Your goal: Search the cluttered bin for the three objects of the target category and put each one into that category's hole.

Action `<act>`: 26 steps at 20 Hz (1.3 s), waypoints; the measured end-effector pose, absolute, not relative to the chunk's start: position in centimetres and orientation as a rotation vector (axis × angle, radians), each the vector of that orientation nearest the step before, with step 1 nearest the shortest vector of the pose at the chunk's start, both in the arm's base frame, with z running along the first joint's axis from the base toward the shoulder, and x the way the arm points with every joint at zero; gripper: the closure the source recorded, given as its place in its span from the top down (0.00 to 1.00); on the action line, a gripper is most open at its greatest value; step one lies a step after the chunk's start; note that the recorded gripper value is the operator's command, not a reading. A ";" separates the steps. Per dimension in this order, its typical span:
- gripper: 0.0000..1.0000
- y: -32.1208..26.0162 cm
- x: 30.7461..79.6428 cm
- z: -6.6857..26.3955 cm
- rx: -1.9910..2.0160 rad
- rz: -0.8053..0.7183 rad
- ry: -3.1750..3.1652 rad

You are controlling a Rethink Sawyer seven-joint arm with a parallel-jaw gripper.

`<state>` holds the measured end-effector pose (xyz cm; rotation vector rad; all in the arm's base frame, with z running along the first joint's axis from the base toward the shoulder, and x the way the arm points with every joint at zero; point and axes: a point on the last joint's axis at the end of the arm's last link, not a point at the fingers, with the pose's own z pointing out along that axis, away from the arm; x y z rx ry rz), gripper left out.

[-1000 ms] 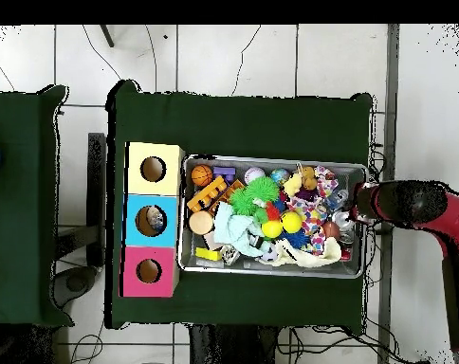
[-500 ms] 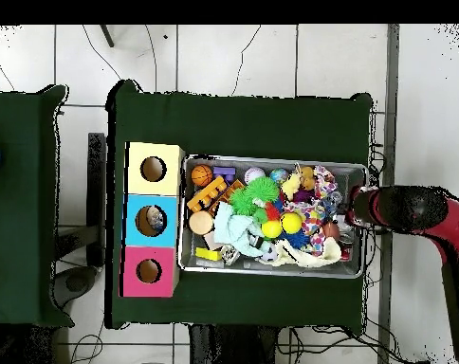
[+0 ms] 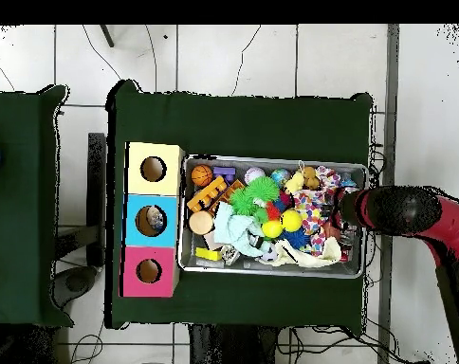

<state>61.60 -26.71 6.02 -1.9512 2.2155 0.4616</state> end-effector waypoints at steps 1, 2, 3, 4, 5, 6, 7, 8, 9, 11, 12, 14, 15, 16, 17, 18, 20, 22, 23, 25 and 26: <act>0.00 -25.8 61.6 6.7 -1.960 0.471 2.195; 0.00 -25.4 61.6 7.0 -1.964 0.474 2.185; 0.00 -25.1 61.7 7.3 -1.966 0.476 2.179; 0.00 -24.5 61.7 7.7 -1.972 0.478 2.166; 0.00 -24.2 61.8 7.9 -1.976 0.479 2.158; 0.00 -23.7 61.8 8.2 -1.984 0.479 2.146; 0.00 -23.0 61.8 8.5 -1.996 0.475 2.132; 0.00 -22.8 61.9 8.6 -2.002 0.472 2.127; 0.00 -22.7 61.9 8.6 -2.004 0.469 2.126; 0.00 -22.0 62.3 8.7 -2.015 0.453 2.114; 0.00 -21.7 62.5 8.7 -2.017 0.448 2.110; 0.00 -21.3 62.7 8.6 -2.022 0.438 2.103; 0.00 -21.1 62.8 8.5 -2.026 0.434 2.101; 0.00 -20.9 62.9 8.5 -2.028 0.432 2.100; 0.00 -20.8 63.0 8.5 -2.030 0.430 2.100; 0.00 -20.5 63.2 8.4 -2.037 0.425 2.100; 0.00 -20.3 63.4 8.3 -2.044 0.423 2.102; 0.00 -20.1 63.6 8.1 -2.051 0.421 2.107; 0.00 -20.0 63.7 8.0 -2.056 0.418 2.112; 0.00 -20.0 63.9 7.7 -2.061 0.412 2.126; 0.00 -20.0 64.1 7.7 -2.061 0.408 2.131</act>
